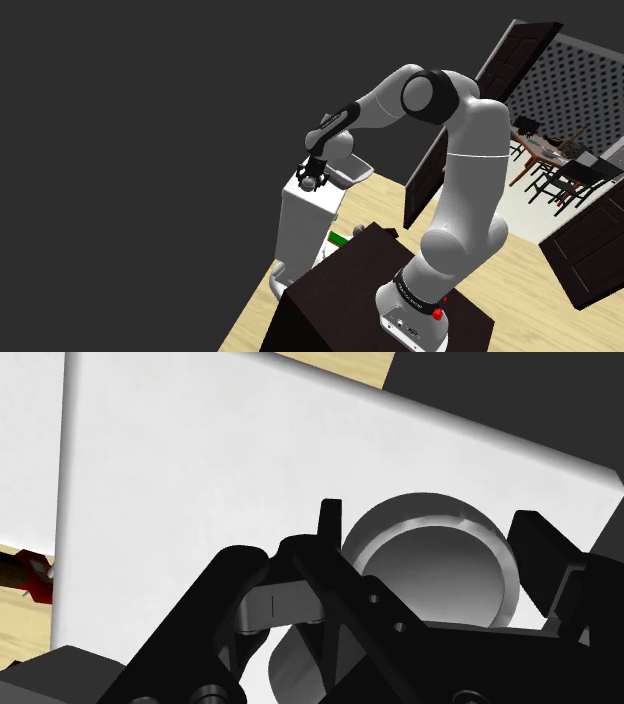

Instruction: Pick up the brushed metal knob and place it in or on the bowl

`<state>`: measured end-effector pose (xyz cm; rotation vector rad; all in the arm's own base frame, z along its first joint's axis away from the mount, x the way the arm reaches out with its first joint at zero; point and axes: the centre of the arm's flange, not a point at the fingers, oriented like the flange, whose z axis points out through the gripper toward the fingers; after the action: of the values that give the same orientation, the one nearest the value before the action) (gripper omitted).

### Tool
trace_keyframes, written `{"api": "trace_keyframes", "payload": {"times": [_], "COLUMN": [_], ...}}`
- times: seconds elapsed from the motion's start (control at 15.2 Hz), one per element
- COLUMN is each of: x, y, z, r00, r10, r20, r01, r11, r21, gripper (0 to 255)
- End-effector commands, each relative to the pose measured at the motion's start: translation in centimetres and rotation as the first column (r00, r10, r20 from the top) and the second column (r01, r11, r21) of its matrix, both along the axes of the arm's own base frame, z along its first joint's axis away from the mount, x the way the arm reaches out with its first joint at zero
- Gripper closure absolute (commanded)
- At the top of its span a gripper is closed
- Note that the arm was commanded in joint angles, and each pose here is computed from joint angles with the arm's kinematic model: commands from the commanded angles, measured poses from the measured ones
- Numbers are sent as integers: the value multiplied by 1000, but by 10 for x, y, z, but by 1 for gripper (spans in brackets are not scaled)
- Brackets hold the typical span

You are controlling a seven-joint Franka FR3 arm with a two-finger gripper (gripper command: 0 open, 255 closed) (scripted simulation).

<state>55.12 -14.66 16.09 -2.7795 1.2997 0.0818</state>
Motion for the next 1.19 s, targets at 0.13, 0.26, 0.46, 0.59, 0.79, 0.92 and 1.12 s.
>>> {"api": "trace_keyframes", "payload": {"times": [0.13,0.26,0.46,0.59,0.79,0.92,1.12], "x": [0,0,0,0,0,0,0], "y": [0,0,0,0,0,0,0], "z": [0,0,0,10,26,37,53], "r00": [1000,1000,1000,1000,1000,1000,1000], "r10": [0,0,0,0,0,0,0], "r20": [0,0,0,0,0,0,0], "r01": [0,0,0,0,0,0,0], "r11": [1000,1000,1000,1000,1000,1000,1000], "r21": [0,0,0,0,0,0,0], "gripper": [255,255,255,255,255,255,255]}}
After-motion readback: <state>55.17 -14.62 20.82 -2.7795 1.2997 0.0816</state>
